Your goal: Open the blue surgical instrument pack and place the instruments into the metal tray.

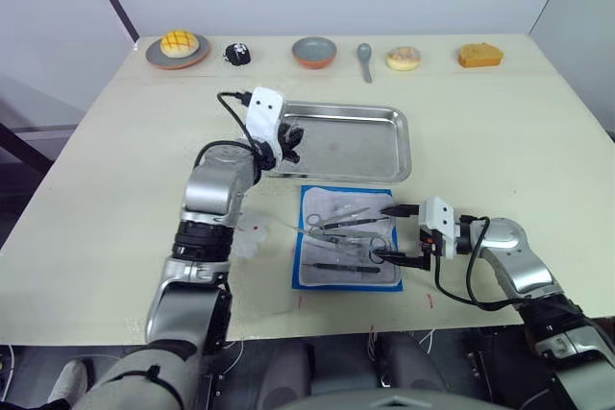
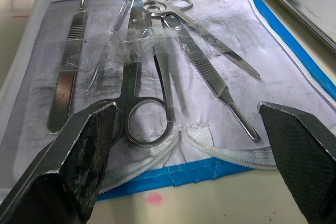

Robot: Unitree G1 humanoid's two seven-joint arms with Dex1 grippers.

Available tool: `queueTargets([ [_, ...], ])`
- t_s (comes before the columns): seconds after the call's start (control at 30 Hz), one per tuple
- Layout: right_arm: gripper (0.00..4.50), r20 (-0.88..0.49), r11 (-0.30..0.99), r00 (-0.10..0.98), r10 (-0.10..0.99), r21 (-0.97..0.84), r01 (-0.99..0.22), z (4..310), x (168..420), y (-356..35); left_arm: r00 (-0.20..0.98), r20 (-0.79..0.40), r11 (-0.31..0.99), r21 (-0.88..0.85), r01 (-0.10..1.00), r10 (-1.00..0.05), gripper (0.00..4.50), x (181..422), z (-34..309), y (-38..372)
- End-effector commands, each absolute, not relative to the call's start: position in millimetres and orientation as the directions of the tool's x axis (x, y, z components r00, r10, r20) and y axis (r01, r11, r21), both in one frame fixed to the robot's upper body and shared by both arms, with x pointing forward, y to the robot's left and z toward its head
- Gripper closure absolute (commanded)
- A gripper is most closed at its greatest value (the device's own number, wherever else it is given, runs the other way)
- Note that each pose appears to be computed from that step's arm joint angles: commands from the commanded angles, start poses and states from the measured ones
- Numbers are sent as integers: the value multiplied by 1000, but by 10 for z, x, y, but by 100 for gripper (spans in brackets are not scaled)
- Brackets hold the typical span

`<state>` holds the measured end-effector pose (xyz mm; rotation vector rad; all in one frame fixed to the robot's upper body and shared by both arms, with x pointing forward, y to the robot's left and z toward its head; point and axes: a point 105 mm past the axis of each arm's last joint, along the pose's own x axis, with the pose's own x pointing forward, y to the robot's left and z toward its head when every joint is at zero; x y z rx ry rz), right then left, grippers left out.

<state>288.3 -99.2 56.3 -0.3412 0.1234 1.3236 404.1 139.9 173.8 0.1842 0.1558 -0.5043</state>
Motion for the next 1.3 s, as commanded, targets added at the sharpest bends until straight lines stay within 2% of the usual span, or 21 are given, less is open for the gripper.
queueTargets([
  [0.03, 0, -448, 225, 222, 866, -48, -973, 63, 2740, -1123, 800, -118, 779, 182, 599, -588, 298, 3911, 1922, 1438],
  [0.13, 0, -446, 224, 221, 868, -47, -973, 57, 2739, -1109, 740, -103, 708, 228, 668, -665, 298, 3793, 1956, 1515],
  [0.23, 0, -444, 224, 221, 868, -47, -973, 55, 2738, -1106, 597, -108, 563, 233, 793, -795, 298, 3540, 1922, 1512],
  [0.37, 0, -443, 227, 226, 867, -52, -972, 57, 2750, -1110, 433, -185, 381, 260, 887, -882, 298, 3226, 1764, 1598],
  [0.47, 0, -442, 229, 228, 867, -53, -972, 58, 2753, -1112, 271, -262, 204, 254, 945, -926, 229, 2978, 1671, 1699],
  [0.57, 0, -443, 227, 226, 868, -50, -972, 47, 2736, -1110, 115, -326, 40, 228, 973, -938, 95, 2793, 1668, 1806],
  [0.6, 0, -443, 227, 225, 868, -50, -973, 45, 2732, -1110, 80, -340, 4, 218, 976, -937, 37, 2751, 1681, 1841],
  [0.63, 0, -443, 228, 226, 867, -49, -972, 44, 2728, -1111, 57, -353, -19, 208, 978, -934, 16, 2721, 1700, 1877],
  [0.93, 0, -447, 236, 232, 864, -48, -971, 42, 2713, -1148, 43, -444, -60, 216, 975, -895, 7, 2757, 1828, 2076],
  [1.1, 0, -445, 240, 236, 864, -49, -970, 43, 2717, -1142, 26, -421, -77, 224, 971, -907, 7, 2819, 1771, 1919],
  [1.3, 0, -443, 239, 236, 865, -49, -970, 41, 2721, -1124, 97, -398, -9, 255, 967, -912, 7, 2972, 1581, 1590],
])
